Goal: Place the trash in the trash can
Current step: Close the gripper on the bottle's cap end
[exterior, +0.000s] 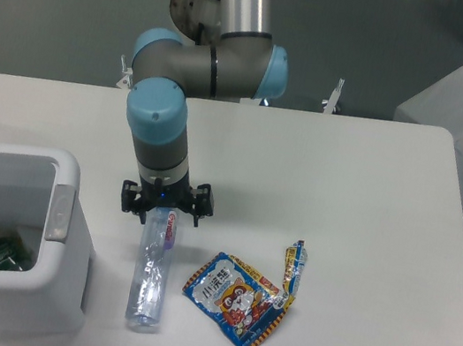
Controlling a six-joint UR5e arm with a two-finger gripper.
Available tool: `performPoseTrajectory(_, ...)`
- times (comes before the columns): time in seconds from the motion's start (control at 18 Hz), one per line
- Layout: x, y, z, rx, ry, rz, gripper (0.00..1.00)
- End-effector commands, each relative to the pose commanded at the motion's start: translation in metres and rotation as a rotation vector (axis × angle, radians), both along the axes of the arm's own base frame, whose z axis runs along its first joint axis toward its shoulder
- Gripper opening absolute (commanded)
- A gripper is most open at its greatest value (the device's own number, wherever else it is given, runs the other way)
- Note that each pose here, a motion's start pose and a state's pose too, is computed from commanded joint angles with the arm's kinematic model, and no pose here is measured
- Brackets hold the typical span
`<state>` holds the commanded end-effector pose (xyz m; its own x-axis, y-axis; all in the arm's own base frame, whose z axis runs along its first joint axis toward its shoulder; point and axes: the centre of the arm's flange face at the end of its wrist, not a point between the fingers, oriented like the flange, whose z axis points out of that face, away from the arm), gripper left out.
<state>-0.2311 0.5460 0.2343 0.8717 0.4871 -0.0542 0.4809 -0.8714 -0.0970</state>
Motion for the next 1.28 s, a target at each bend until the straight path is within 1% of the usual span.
performPoseTrajectory(0.17, 0.002, 0.005, -0.014, -0.006, -0.003, -0.003, 1.00)
performPoseTrajectory(0.33, 0.001, 0.008, -0.015, 0.010, 0.009, -0.009, 1.00)
performPoseTrajectory(0.56, -0.001, 0.011, -0.022, 0.006, 0.007, -0.012, 1.00)
performPoseTrajectory(0.72, -0.002, 0.012, -0.030, 0.016, 0.019, -0.013, 1.00)
performPoseTrajectory(1.28, -0.005, 0.014, -0.048, -0.008, 0.010, -0.013, 1.00)
